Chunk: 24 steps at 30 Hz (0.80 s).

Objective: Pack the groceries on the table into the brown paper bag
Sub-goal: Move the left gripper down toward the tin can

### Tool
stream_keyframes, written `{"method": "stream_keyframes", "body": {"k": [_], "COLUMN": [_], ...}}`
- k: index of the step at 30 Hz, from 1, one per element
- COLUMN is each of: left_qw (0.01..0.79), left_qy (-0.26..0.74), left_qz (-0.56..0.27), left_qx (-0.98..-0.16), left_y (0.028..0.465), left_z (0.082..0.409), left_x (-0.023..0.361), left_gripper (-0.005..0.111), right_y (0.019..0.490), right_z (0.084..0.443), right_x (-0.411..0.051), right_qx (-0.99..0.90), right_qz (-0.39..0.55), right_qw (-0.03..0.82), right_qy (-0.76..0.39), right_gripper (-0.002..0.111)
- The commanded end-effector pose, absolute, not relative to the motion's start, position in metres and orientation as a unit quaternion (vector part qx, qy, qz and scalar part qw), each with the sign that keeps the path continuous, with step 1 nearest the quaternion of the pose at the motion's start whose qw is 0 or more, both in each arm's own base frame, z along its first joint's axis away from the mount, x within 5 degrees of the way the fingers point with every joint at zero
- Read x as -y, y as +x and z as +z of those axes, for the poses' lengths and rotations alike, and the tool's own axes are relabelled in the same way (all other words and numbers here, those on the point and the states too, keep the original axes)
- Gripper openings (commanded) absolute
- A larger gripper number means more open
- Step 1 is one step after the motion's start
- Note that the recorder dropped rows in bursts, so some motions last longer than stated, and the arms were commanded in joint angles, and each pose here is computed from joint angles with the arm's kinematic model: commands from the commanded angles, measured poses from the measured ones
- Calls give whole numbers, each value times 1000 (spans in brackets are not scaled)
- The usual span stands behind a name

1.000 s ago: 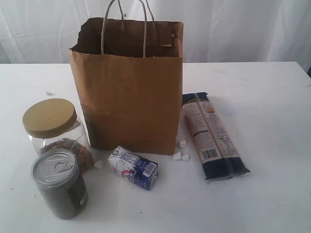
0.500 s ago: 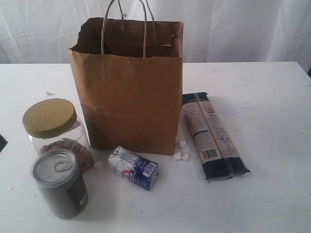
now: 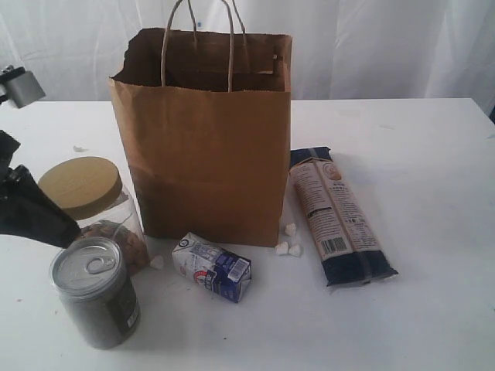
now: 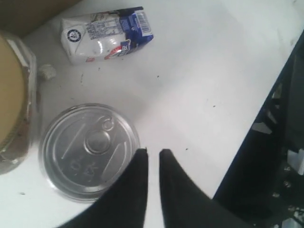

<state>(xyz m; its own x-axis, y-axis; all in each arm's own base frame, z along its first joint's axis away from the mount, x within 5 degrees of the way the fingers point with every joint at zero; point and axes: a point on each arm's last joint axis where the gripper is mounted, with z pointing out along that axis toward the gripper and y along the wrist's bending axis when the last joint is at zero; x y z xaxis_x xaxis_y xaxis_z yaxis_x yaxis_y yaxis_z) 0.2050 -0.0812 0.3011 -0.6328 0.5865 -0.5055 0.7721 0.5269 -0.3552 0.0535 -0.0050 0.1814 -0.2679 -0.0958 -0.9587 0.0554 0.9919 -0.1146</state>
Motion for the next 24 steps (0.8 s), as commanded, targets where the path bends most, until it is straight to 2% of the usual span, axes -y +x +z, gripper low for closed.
{"method": "stream_keyframes", "body": {"k": [1,5,8,13,24], "left_qw": [167,172,184,190,207], "left_qy": [417,374,364,370,370], "left_qz": [-263,-312,-338,-299,-272], "left_qx": [-854,-856,-848,-859,-864], "left_y": [202,198,195,196,200], "left_z": [290,275,267,254,253], "left_x": [79,85,89,84,81], "left_gripper": [47,86,100,102,102], "right_y": [53,53,53,53,53], "right_z": [182,182,182,182,182], "right_x": [5,5,5,5,5], "right_qx": [-791,-791,-791,-791,-791], "right_qz": [-68,-67,-67,-67,-67], "right_qw": [607,608,608,608,608], "right_qy": [-14,-14,-14,-14,-14], "right_gripper": [0,0,0,0,0]}}
